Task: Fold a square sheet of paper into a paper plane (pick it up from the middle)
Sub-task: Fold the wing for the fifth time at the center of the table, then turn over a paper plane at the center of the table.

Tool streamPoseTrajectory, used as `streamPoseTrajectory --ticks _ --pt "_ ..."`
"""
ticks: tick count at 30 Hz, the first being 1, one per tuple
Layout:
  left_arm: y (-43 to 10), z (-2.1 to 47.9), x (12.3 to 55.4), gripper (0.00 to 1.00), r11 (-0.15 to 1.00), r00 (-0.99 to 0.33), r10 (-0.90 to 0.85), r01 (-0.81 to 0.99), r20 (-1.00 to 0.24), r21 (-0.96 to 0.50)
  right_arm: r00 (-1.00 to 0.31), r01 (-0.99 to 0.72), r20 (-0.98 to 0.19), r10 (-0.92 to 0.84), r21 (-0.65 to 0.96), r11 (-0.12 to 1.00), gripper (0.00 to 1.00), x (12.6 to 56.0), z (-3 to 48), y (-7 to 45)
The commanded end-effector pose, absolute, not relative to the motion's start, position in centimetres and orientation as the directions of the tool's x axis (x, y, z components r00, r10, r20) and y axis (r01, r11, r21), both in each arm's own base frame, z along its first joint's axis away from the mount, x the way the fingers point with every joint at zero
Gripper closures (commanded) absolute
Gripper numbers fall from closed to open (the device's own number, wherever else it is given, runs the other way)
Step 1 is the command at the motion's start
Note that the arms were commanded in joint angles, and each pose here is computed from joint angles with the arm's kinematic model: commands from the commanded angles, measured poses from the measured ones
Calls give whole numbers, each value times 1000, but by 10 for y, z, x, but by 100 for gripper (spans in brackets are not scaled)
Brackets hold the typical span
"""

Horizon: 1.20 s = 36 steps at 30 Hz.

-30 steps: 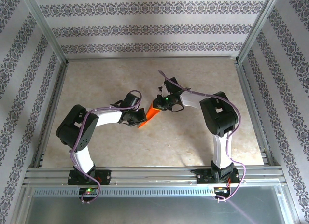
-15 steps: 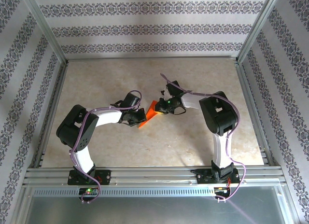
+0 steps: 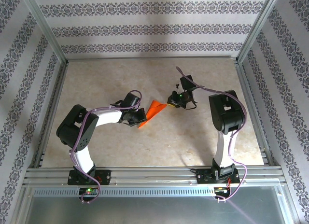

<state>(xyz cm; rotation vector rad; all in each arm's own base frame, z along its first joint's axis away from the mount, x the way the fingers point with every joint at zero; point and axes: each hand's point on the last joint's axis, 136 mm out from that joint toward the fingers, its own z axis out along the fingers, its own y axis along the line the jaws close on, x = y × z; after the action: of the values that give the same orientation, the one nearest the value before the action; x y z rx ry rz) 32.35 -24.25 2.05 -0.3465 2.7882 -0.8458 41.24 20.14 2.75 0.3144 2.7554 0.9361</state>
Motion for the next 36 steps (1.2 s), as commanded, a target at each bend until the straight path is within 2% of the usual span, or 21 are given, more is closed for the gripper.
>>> streamPoseTrajectory --ticks 1,5,9,15,19,24,30,36 --pt "-249 50 326 93 777 -953 -277 -148 -121 -612 -930 99 -232 284 588 803 84 413 64 190" --pt "-247 92 340 80 758 -932 -300 -104 -203 -644 -927 82 -260 269 560 824 78 398 78 194" --pt "-217 109 347 66 775 -896 -355 -122 -267 -620 -938 72 -261 227 493 867 68 378 78 206" --pt "-160 104 348 52 793 -844 -444 -213 -302 -571 -950 49 -271 159 372 927 51 358 73 238" --pt "-125 94 343 29 833 -818 -458 -258 -348 -489 -948 88 -265 176 312 946 46 353 63 251" --pt "-92 88 339 14 878 -800 -438 -283 -410 -386 -949 119 -254 187 260 958 42 350 56 270" --pt "-81 83 334 0 901 -812 -405 -276 -421 -335 -951 160 -239 197 166 973 41 353 45 283" --pt "-80 78 332 0 907 -822 -390 -266 -414 -325 -948 214 -217 231 97 972 41 357 40 288"
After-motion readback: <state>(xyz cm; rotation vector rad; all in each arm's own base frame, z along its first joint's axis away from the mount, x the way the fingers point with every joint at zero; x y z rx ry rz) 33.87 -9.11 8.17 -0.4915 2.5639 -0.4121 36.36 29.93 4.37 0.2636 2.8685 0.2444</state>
